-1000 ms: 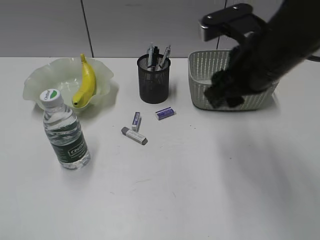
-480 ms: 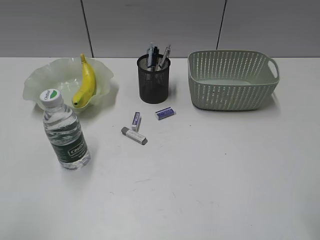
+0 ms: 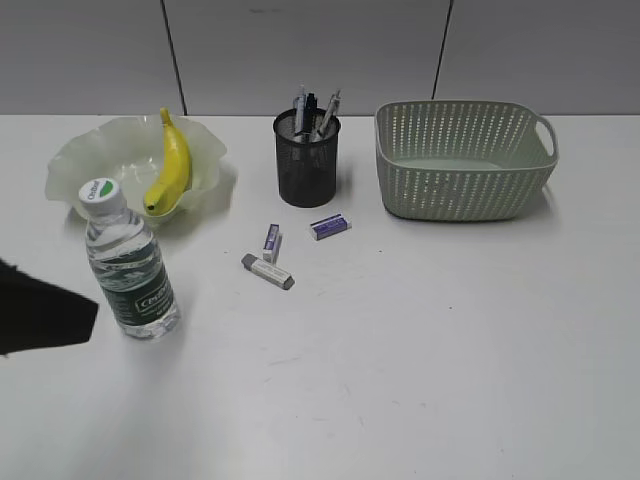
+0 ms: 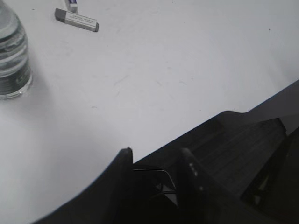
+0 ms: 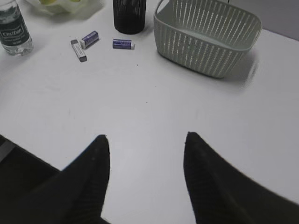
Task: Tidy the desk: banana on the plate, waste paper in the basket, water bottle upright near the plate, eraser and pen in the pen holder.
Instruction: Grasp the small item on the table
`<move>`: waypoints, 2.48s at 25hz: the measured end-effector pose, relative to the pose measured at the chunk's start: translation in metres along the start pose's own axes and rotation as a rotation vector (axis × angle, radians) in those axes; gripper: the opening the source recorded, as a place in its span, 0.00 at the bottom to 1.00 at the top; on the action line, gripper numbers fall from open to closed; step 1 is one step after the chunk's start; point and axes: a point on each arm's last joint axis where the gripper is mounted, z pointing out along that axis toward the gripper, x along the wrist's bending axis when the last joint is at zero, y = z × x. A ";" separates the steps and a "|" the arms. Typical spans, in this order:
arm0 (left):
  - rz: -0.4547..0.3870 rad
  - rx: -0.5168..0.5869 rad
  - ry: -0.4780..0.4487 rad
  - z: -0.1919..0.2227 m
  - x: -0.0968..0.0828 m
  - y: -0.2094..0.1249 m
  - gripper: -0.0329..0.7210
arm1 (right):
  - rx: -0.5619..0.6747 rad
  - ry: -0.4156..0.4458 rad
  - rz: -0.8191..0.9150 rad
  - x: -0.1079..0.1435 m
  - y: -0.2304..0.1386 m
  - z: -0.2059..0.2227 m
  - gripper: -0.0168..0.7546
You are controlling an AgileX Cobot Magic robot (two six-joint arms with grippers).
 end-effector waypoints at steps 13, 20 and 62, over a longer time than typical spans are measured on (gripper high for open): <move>-0.070 0.053 -0.065 0.037 -0.025 0.072 0.36 | 0.133 -0.036 -0.023 -0.003 -0.020 -0.005 0.53; -0.016 0.141 -0.093 0.098 -0.055 0.087 0.36 | 0.134 -0.035 -0.023 -0.003 -0.020 -0.004 0.47; -0.270 0.412 0.464 0.270 0.034 0.166 0.69 | 0.135 -0.034 -0.022 -0.003 -0.020 -0.004 0.46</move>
